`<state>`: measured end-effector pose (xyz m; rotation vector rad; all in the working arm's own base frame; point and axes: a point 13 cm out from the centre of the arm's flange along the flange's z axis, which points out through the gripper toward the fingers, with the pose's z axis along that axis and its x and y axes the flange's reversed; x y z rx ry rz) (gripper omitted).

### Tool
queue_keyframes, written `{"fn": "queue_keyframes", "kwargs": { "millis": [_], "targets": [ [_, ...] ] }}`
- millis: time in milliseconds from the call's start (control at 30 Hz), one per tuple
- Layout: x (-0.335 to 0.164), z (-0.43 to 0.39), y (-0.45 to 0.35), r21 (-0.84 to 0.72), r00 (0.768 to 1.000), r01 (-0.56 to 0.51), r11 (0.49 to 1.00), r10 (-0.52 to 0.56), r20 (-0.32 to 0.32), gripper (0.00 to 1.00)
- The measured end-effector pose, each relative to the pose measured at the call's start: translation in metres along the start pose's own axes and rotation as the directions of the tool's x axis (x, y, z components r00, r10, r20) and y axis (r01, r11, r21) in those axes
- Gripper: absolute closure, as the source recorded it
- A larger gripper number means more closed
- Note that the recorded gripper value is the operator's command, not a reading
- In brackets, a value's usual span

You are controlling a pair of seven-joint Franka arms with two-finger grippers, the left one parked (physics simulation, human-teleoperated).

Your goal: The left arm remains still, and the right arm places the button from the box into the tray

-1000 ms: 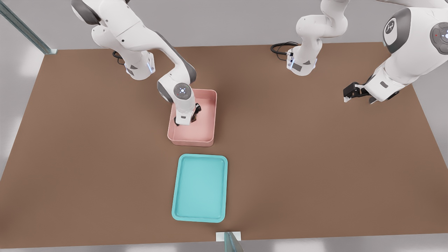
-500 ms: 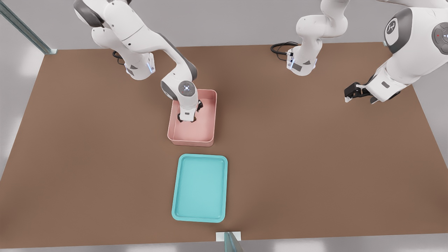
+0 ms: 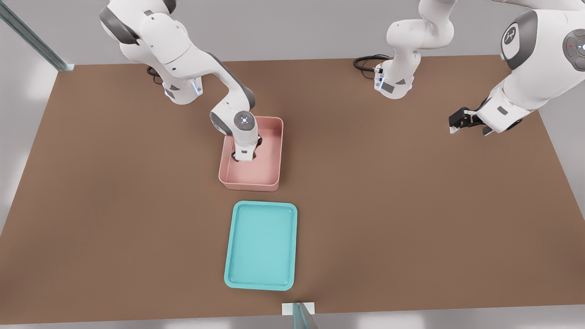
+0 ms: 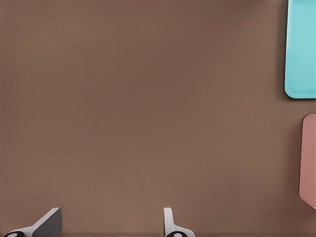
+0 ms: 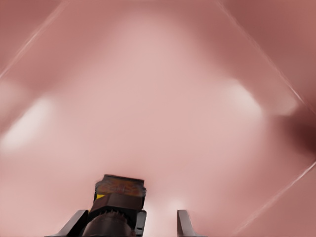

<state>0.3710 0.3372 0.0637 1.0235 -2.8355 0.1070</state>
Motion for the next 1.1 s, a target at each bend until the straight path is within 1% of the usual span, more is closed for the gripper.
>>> {"fn": "queue_keyframes", "kwargs": {
  "millis": [67,167,233,300,400,433,467,533,567,633,667,700,733,767,800,833,867,900,933,967,1000,1033,1100],
  "targets": [
    [-0.001,0.000,-0.001,-0.002,1.000,-0.003,1.000,0.003,0.003,0.49],
    [-0.013,-0.009,-0.008,-0.004,1.000,-0.019,1.000,0.019,0.024,0.49],
    [-0.031,-0.035,-0.014,0.001,0.998,-0.033,0.999,0.033,0.061,0.49],
    [-0.050,-0.087,-0.031,0.008,0.990,-0.071,0.997,0.070,0.119,0.49],
    [-0.100,-0.165,-0.061,-0.043,0.966,-0.153,0.987,0.159,0.203,0.49],
    [-0.125,-0.179,-0.075,-0.068,0.956,-0.179,0.981,0.190,0.224,0.48],
    [-0.160,-0.183,-0.089,-0.102,0.946,-0.201,0.974,0.220,0.240,0.48],
    [-0.228,-0.164,-0.112,-0.157,0.928,-0.232,0.960,0.267,0.261,0.47],
    [-0.251,-0.144,-0.130,-0.161,0.919,-0.256,0.953,0.292,0.266,0.47],
    [-0.272,-0.096,-0.162,-0.149,0.908,-0.294,0.944,0.325,0.265,0.46],
    [-0.275,-0.075,-0.172,-0.134,0.906,-0.303,0.944,0.328,0.265,0.44],
    [-0.277,-0.062,-0.178,-0.123,0.905,-0.305,0.944,0.327,0.271,0.17],
    [-0.279,-0.058,-0.182,-0.115,0.904,-0.303,0.946,0.324,0.281,0.00],
    [-0.280,-0.066,-0.185,-0.112,0.900,-0.302,0.947,0.322,0.294,0.00],
    [-0.279,-0.097,-0.190,-0.110,0.893,-0.304,0.946,0.323,0.315,0.00],
    [-0.264,-0.140,-0.192,-0.103,0.890,-0.303,0.948,0.320,0.325,0.00],
    [-0.226,-0.190,-0.208,-0.093,0.883,-0.328,0.940,0.340,0.323,0.00],
    [-0.182,-0.250,-0.256,-0.088,0.852,-0.395,0.914,0.401,0.336,0.00],
    [-0.127,-0.308,-0.321,-0.090,0.799,-0.489,0.868,0.487,0.354,0.00],
    [-0.083,-0.354,-0.370,-0.096,0.748,-0.562,0.822,0.554,0.365,0.00],
    [-0.053,-0.381,-0.393,-0.098,0.723,-0.600,0.794,0.591,0.357,0.00],
    [-0.035,-0.392,-0.402,-0.095,0.717,-0.620,0.779,0.611,0.335,0.00],
    [-0.017,-0.395,-0.406,-0.092,0.723,-0.636,0.767,0.632,0.278,0.00]
  ]
}}
